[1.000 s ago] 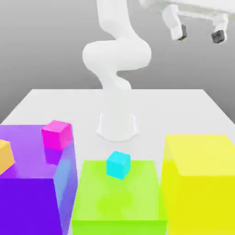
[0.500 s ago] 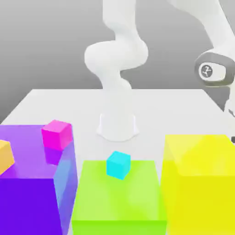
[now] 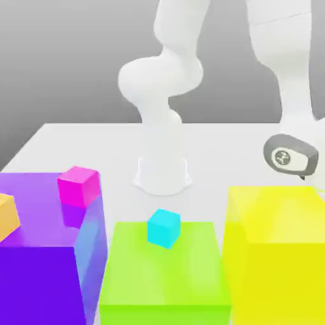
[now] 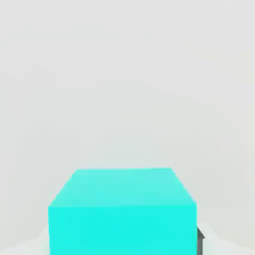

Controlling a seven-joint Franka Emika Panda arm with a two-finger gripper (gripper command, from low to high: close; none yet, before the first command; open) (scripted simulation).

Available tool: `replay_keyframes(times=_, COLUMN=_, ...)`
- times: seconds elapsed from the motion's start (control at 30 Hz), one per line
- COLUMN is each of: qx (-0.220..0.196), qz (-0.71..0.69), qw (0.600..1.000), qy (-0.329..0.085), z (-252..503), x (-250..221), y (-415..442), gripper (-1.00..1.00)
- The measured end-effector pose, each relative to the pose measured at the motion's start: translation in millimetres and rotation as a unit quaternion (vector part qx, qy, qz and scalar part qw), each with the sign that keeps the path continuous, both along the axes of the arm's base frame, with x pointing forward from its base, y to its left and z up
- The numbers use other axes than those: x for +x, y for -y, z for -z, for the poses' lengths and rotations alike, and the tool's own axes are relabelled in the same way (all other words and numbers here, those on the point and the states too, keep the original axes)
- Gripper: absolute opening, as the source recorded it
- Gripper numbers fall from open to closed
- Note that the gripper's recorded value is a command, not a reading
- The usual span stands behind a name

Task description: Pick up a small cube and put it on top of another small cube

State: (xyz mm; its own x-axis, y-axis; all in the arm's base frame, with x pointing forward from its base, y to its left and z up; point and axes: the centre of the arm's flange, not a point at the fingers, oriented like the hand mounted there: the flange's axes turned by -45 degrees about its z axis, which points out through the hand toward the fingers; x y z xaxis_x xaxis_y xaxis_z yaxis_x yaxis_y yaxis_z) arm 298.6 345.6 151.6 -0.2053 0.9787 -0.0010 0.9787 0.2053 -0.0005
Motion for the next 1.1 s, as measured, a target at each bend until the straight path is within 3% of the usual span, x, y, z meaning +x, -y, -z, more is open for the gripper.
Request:
replay_keyframes(times=0.17, qx=0.005, qz=-0.038, qw=0.999, qy=0.003, z=-48, x=1, y=-12, gripper=-1.00)
replay_keyframes(times=0.43, qx=0.006, qz=-0.189, qw=0.981, qy=0.047, z=-138, x=68, y=-32, gripper=-1.00)
replay_keyframes(times=0.53, qx=-0.021, qz=-0.129, qw=0.989, qy=0.066, z=-187, x=128, y=35, gripper=-1.00)
replay_keyframes(times=0.63, qx=-0.033, qz=-0.117, qw=0.990, qy=0.071, z=-214, x=121, y=42, gripper=-1.00)
replay_keyframes(times=0.8, qx=-0.047, qz=0.069, qw=0.994, qy=0.064, z=-251, x=173, y=193, gripper=-1.00)
replay_keyframes(times=1.1, qx=-0.024, qz=0.357, qw=0.934, qy=0.024, z=-308, x=140, y=418, gripper=-1.00)
